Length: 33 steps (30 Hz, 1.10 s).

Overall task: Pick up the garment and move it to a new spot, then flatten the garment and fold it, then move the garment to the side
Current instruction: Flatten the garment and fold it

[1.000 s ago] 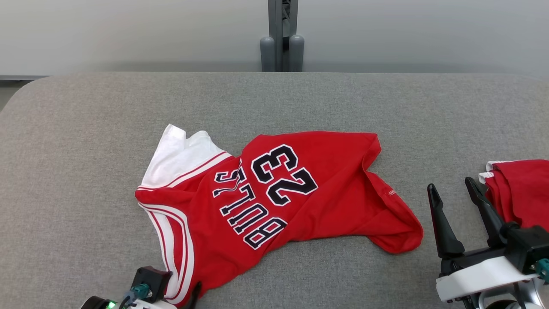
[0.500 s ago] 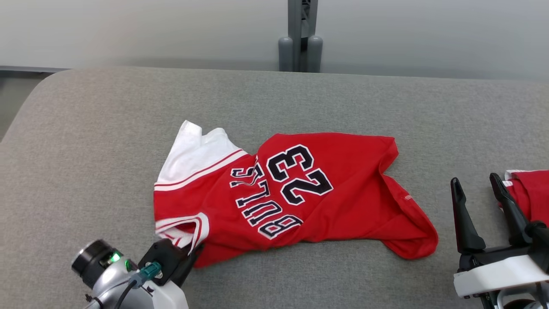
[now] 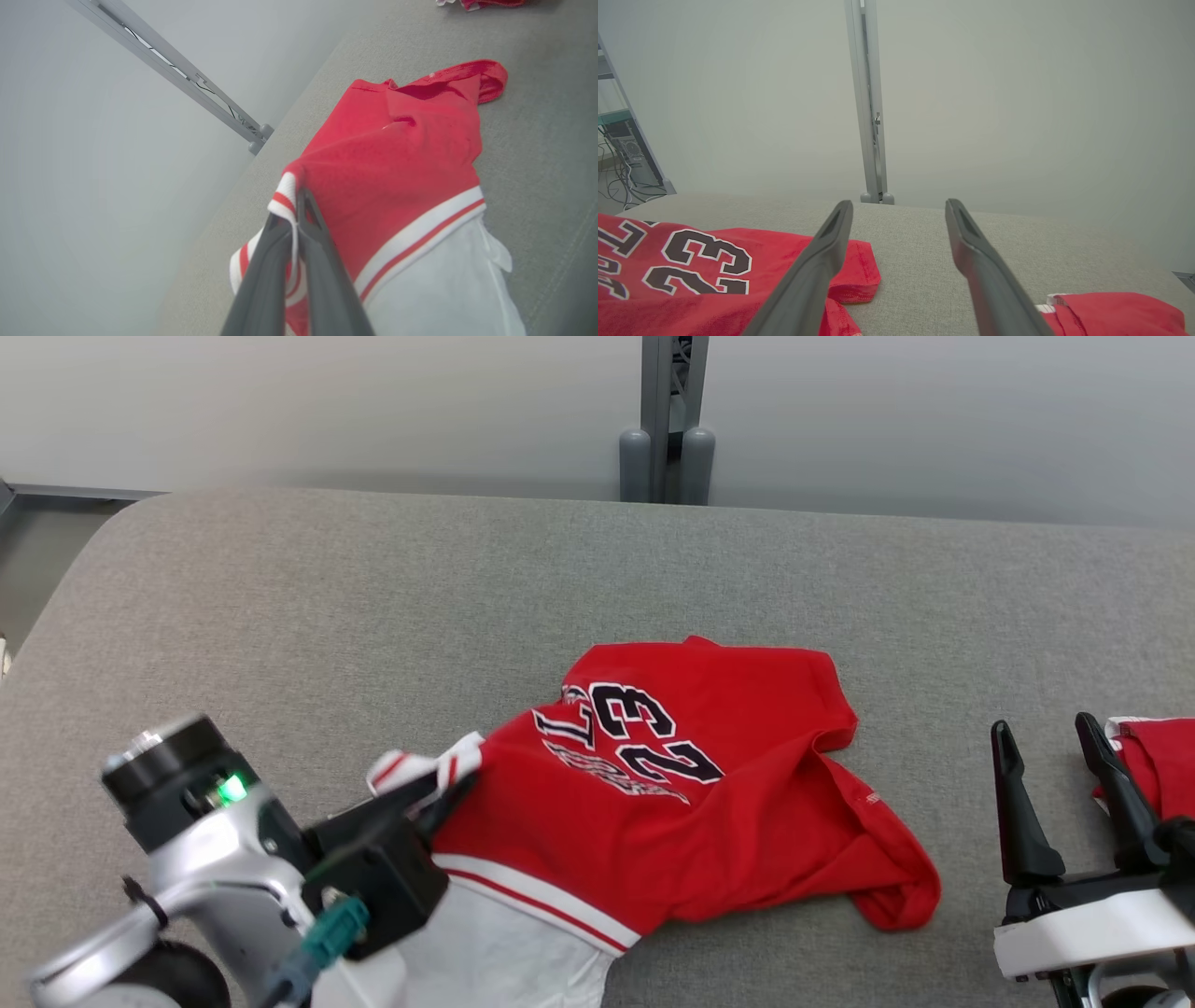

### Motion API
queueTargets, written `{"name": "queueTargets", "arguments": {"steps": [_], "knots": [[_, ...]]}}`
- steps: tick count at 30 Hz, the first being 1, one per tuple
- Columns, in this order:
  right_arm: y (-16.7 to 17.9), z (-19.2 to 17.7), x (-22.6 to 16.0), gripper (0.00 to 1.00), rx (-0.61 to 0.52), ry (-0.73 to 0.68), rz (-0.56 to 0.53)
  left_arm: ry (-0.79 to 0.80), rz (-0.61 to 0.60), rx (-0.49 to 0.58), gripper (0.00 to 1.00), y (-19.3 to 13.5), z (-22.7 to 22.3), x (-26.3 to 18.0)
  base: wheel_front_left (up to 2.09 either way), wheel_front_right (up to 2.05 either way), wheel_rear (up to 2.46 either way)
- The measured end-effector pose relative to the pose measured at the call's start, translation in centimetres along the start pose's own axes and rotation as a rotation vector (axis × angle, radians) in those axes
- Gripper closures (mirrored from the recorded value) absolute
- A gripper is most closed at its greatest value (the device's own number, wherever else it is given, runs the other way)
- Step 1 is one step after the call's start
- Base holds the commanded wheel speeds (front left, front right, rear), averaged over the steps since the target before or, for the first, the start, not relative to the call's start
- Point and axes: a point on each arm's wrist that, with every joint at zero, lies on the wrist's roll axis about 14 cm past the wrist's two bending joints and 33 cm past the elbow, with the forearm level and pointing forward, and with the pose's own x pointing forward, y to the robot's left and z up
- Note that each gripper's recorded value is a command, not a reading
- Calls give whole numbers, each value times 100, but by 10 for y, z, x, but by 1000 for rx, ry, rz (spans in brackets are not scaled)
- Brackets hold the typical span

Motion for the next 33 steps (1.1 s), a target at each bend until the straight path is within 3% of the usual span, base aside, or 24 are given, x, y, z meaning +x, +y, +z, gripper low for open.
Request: {"name": "queueTargets", "arguments": {"steps": [3,8,19,21,26,33], "knots": [[0,0,1,0,4,-1,1,-7,23,45,100,17,7,5,0,0,0],[-2,2,5,0,6,-9,-3,46,14,22,100,33,-15,33,0,0,0],[-31,-14,2,0,8,34,-89,204,-39,-237,99,37,-108,119,0,0,0],[-37,-19,1,0,9,45,-105,213,-21,-287,0,39,-120,129,0,0,0],[-43,-22,-1,0,15,51,-126,204,87,-380,0,47,-141,140,0,0,0],[-40,-20,1,0,22,39,-117,165,270,-499,0,55,-162,120,0,0,0]]}}
